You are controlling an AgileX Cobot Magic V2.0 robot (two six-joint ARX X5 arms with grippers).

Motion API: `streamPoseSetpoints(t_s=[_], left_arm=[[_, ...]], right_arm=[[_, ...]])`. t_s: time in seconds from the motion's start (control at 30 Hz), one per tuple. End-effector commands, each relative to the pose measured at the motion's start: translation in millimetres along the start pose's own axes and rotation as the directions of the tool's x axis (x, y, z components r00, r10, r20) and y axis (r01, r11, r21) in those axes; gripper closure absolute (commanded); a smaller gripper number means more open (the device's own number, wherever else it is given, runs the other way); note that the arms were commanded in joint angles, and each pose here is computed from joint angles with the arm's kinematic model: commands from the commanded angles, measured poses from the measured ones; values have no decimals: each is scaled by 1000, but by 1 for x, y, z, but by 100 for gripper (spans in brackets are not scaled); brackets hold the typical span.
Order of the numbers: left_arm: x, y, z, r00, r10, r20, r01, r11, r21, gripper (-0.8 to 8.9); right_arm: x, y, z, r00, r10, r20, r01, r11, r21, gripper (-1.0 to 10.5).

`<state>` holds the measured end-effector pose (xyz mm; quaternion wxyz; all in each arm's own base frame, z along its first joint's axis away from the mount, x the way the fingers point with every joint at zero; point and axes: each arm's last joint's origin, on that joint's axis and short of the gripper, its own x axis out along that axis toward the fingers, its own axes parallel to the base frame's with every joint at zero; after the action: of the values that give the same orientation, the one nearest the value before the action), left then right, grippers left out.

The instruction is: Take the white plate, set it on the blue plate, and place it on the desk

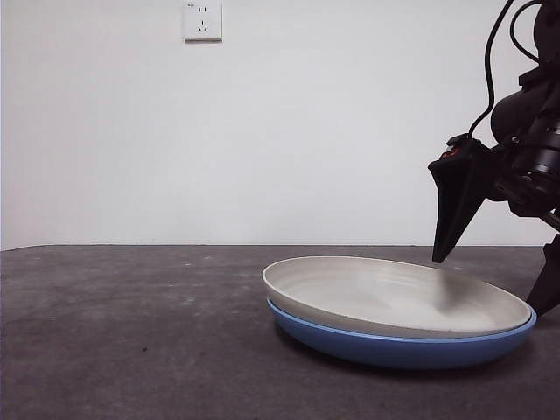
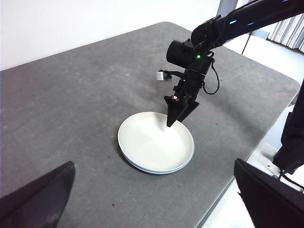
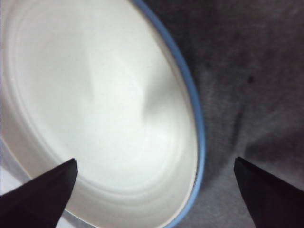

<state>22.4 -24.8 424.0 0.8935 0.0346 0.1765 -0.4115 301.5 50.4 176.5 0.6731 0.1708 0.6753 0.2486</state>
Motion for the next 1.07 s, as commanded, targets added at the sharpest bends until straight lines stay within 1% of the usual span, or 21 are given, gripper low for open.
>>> streamPoseSetpoints(t_s=[0.03,0.1,0.27,0.43,0.6,0.73,0.8,0.87,1.0,1.07], left_arm=[[-1,0,3,1000,-1,15,1,1000,3,214],[-1,0,3,1000,-1,15,1,1000,3,214],[-1,0,3,1000,-1,15,1,1000,3,214],[-1,0,3,1000,-1,15,1,1000,3,214],[-1,0,3,1000,-1,16,1,1000,3,214],[-1,0,3,1000,-1,16,1,1000,4,214],[-1,0,3,1000,-1,16,1,1000,4,214],[-1,0,3,1000,-1,16,1,1000,4,214],[-1,0,3,1000,-1,15,1,1000,3,214],[-1,0,3,1000,-1,16,1,1000,3,214]], right_arm=[[5,-2,2,1000,8,-12,-9,1000,-17,491],[5,-2,2,1000,9,-9,-9,1000,-19,515],[6,-3,3,1000,9,-15,-9,1000,-14,528],[11,-6,4,1000,8,-29,-9,1000,-5,584],[12,-6,5,1000,8,-27,-8,1000,-6,778],[12,-7,5,1000,-13,-28,13,1000,-5,865],[12,-8,5,999,-38,-28,38,999,-5,927],[12,-8,4,998,-56,-29,56,998,-3,939],[12,-9,5,998,-53,-27,53,999,-3,939],[12,-9,5,999,-46,-25,46,999,10,939]])
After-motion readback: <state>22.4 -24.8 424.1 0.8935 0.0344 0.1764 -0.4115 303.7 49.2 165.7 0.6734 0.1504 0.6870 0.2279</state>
